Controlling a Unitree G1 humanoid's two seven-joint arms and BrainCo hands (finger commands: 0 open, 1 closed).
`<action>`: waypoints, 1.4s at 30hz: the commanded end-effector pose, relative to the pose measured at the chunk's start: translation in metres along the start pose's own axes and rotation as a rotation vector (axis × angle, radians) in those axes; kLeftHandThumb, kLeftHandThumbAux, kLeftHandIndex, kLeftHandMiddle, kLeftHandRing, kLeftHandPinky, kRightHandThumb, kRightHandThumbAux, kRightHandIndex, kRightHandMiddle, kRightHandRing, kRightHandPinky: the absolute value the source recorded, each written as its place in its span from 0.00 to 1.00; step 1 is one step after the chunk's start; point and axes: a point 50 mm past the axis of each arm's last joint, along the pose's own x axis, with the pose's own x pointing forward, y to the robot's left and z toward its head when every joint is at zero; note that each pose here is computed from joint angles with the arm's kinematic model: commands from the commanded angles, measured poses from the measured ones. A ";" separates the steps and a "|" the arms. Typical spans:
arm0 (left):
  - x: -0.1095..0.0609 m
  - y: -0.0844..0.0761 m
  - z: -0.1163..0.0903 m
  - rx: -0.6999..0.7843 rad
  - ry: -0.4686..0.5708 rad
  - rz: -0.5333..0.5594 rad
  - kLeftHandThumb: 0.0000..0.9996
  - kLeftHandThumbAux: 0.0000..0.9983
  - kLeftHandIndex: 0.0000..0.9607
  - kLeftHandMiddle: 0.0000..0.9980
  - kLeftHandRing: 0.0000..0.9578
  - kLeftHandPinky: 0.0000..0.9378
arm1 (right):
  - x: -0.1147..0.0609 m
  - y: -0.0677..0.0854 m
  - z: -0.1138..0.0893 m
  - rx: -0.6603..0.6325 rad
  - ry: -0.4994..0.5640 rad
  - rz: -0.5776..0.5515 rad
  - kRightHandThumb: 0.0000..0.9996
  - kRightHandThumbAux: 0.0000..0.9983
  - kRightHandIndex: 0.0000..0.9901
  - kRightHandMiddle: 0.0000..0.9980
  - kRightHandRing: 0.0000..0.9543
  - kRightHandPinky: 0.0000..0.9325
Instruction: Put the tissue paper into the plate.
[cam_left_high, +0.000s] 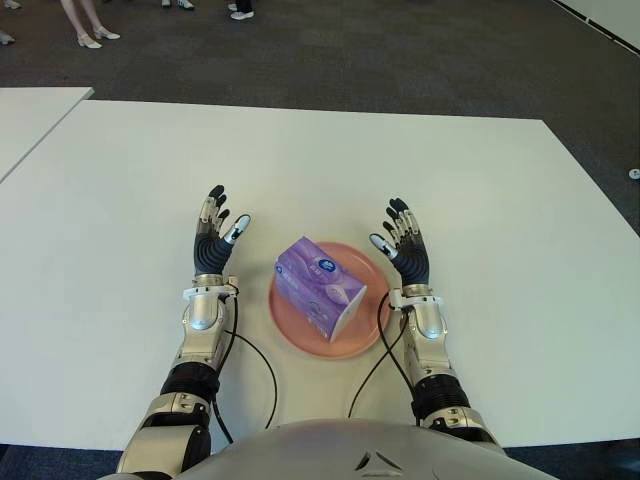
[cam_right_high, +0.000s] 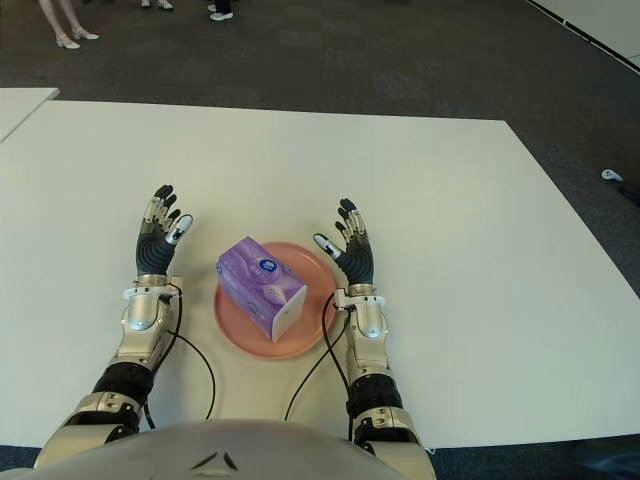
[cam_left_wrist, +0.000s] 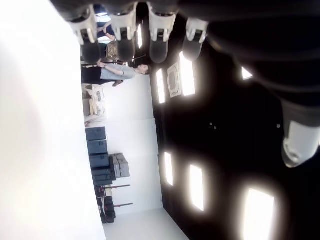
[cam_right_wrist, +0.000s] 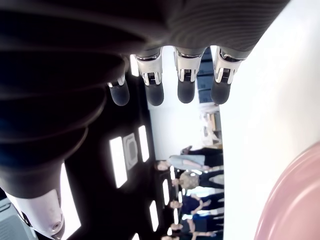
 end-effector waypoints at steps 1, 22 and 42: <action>-0.041 -0.003 -0.036 0.006 0.211 -0.033 0.00 0.48 0.00 0.00 0.00 0.00 | -0.034 -0.004 -0.030 0.035 0.146 -0.067 0.11 0.69 0.00 0.01 0.00 0.02; -0.045 -0.013 -0.037 0.061 0.245 -0.180 0.00 0.51 0.00 0.00 0.00 0.00 | -0.034 -0.009 -0.031 0.037 0.132 -0.094 0.10 0.70 0.00 0.01 0.00 0.00; -0.054 -0.015 -0.047 0.108 0.267 -0.173 0.00 0.53 0.00 0.00 0.00 0.00 | -0.033 -0.014 -0.029 0.030 0.112 -0.117 0.10 0.69 0.00 0.02 0.00 0.01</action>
